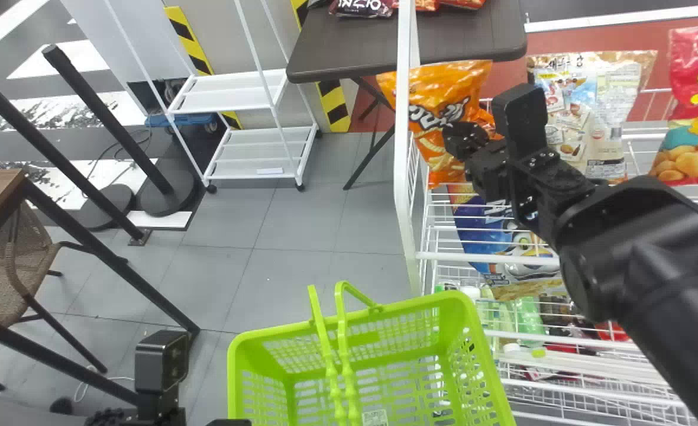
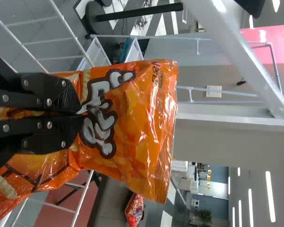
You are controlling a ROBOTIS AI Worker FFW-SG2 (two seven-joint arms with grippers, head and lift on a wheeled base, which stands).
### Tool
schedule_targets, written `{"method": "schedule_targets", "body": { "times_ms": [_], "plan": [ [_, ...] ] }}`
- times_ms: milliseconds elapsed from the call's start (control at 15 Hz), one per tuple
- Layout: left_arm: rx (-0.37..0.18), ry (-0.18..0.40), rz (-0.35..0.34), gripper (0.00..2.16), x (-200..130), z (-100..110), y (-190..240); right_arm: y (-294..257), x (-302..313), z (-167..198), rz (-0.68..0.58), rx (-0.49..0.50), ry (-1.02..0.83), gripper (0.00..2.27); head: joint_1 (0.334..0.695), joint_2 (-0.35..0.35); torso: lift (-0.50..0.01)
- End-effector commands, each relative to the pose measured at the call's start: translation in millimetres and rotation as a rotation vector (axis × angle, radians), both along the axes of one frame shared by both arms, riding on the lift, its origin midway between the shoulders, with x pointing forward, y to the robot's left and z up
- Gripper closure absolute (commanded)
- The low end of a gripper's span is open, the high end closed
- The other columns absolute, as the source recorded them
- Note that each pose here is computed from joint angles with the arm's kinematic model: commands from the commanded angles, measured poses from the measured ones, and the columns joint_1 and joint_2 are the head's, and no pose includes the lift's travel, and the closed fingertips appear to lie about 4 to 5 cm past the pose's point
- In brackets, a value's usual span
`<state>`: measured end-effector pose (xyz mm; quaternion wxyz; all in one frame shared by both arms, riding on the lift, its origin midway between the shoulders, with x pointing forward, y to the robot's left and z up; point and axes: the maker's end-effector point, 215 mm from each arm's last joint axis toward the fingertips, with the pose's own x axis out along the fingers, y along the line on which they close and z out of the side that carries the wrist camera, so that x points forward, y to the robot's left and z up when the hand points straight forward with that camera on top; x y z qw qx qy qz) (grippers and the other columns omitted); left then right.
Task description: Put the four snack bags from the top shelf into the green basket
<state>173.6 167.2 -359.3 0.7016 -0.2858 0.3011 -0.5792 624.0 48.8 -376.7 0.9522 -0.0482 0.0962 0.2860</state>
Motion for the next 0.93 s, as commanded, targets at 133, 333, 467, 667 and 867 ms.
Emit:
{"method": "schedule_targets", "body": {
  "times_ms": [133, 333, 467, 667, 867],
  "plan": [
    [-0.01, -0.004, -0.01, 2.15, 1, 2, 3, -3, -29, 16, -0.023, 0.005, 0.0, 2.25, 0.695, 0.308, -0.006],
    [-0.011, -0.006, -0.014, 2.15, 3, 4, 4, -15, -58, 25, -0.062, -0.02, -0.014, 2.25, 0.695, 0.31, -0.006],
    [-0.008, -0.014, -0.011, 2.15, 7, 5, 6, -41, -81, 24, -0.121, -0.063, -0.013, 2.25, 0.695, 0.308, -0.006],
    [-0.005, -0.016, -0.012, 2.15, 8, 4, 7, -58, -119, 49, -0.158, -0.006, -0.001, 2.25, 0.695, 0.279, -0.006],
    [-0.006, -0.022, -0.012, 2.15, 12, 7, 7, -89, -166, 55, -0.213, 0.026, 0.075, 2.25, 0.695, 0.27, -0.006]
  ]
}}
